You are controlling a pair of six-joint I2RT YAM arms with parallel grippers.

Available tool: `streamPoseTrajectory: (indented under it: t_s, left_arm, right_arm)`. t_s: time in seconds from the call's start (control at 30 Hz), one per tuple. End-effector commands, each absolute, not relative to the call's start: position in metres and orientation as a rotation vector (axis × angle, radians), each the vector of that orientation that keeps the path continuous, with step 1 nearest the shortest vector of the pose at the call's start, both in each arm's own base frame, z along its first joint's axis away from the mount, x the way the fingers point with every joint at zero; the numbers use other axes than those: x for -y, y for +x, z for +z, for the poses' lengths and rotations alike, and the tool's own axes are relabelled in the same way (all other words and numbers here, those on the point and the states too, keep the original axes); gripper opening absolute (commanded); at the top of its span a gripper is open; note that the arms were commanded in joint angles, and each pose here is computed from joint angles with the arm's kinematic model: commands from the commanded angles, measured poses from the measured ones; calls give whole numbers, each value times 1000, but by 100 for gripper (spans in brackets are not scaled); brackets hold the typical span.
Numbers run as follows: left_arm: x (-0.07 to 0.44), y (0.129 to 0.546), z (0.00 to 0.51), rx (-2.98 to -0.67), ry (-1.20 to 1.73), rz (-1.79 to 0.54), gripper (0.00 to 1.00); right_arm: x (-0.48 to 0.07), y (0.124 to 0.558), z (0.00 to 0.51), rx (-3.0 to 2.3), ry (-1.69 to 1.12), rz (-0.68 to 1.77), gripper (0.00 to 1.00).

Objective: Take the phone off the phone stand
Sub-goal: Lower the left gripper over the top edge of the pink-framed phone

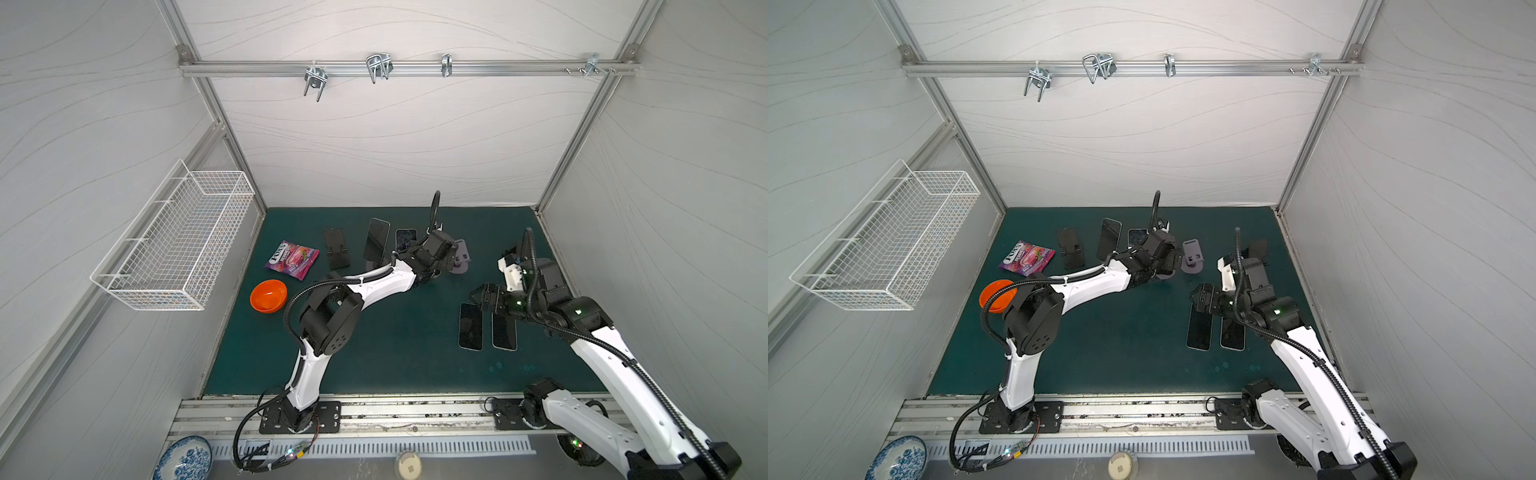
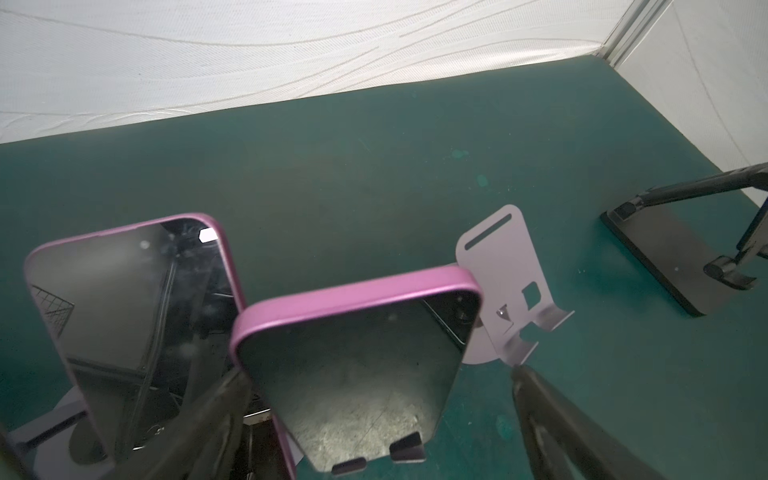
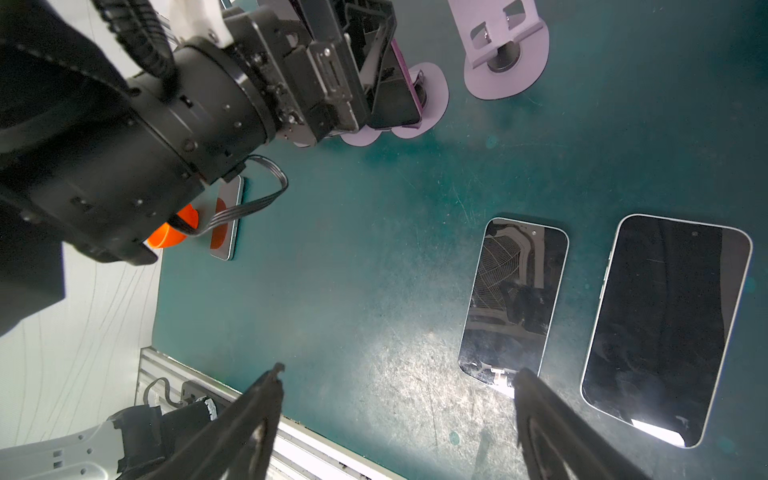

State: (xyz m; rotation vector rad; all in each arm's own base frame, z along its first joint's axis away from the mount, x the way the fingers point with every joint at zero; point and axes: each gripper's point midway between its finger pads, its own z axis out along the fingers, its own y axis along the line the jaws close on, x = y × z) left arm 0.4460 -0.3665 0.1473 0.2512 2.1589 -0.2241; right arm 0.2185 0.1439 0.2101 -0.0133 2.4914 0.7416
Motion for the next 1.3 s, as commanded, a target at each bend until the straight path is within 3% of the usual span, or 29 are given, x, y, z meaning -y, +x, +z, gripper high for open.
streamPoseTrajectory:
  t_s: [0.0, 0.7, 1.27]
  left_arm:
    - [378, 459, 160, -2112, 232, -262, 99]
    - [379, 475, 147, -2126, 218, -263, 95]
    - [375, 483, 136, -2155, 202, -260, 84]
  right_arm:
    - [-143, 219, 209, -2485, -26, 736, 88]
    - [-145, 224, 206, -2480, -52, 721, 88]
    - [-145, 226, 206, -2482, -68, 705, 85]
